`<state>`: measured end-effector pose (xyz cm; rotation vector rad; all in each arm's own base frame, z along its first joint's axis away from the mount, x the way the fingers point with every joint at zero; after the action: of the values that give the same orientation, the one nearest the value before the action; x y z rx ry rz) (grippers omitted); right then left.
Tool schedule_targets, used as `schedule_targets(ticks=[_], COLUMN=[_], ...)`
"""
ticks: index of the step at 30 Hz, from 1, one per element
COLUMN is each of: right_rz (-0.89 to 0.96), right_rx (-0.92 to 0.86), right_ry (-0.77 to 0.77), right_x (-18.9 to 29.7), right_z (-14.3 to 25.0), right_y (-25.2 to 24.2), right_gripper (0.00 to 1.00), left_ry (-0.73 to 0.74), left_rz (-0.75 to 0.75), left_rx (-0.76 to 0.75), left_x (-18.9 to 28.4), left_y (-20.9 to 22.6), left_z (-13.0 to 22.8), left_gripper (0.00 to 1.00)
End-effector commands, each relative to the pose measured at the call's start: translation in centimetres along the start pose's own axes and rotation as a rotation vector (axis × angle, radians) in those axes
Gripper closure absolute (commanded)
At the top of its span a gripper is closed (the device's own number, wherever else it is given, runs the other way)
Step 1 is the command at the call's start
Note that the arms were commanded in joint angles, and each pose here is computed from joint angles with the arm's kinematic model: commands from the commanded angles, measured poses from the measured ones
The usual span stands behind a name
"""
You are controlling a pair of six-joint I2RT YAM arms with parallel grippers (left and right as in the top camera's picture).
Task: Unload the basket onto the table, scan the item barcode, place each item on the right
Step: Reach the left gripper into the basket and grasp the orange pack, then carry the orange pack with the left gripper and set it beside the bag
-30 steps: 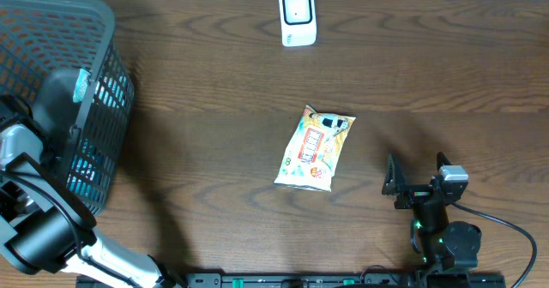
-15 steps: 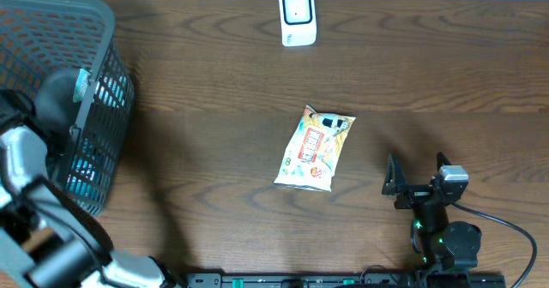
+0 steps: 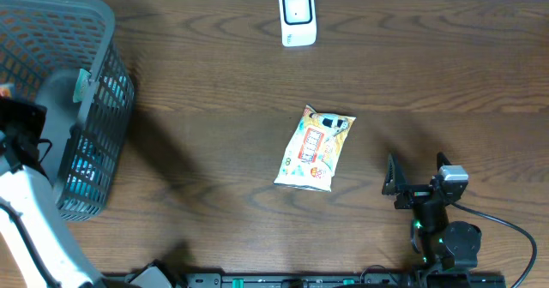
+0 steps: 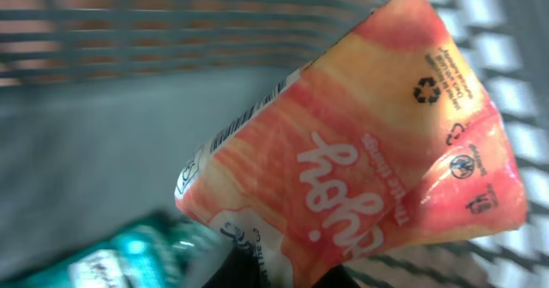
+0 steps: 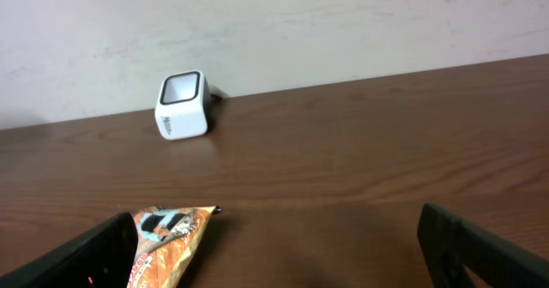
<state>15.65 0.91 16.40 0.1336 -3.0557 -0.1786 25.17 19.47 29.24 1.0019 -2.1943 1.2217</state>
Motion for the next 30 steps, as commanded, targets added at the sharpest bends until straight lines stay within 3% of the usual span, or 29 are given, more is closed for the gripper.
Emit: schedule_targets(ticks=[1,11,21,24,30], right_rz=[0.004,0.004,0.004,0.004,0.004], right_rx=[0.011,0.011,0.011,0.011,0.011], right_ry=[-0.002,-0.002,-0.002,-0.002,-0.002], right_x=[0.0,0.0,0.0,0.0,0.0], right_z=[0.0,0.0,0.0,0.0,0.0], right_y=[0.0,0.0,0.0,0.0,0.0], right_gripper=[0.01,0.01,0.01,0.01,0.01], left_ry=[0.095,0.216,0.468,0.512,0.595], left_rz=[0.249,0.561,0.942,0.944,0.764], left_rx=[-0.098,-0.315,-0.928,-1.048,-1.179], left_x=[2.3,7.6,11.7,11.8,8.5], left_y=[-2.7,-8.2,-13.2,-13.4,-12.4], left_z=[1.1,6.4,18.6,21.7,27.3], left_gripper=[0.93,0.93,0.93,0.93,0.93])
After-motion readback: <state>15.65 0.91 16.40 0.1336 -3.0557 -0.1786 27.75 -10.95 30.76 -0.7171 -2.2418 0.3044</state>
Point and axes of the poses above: each gripper's point midway between its finger pads, its own x axis back along the fingers, its own y axis along the line the jaws close on, z = x × y, the point moved 9 cm from there along x, back along the fingers, and after that the axes turned 4 degrees about x, right-handed, at the moved point
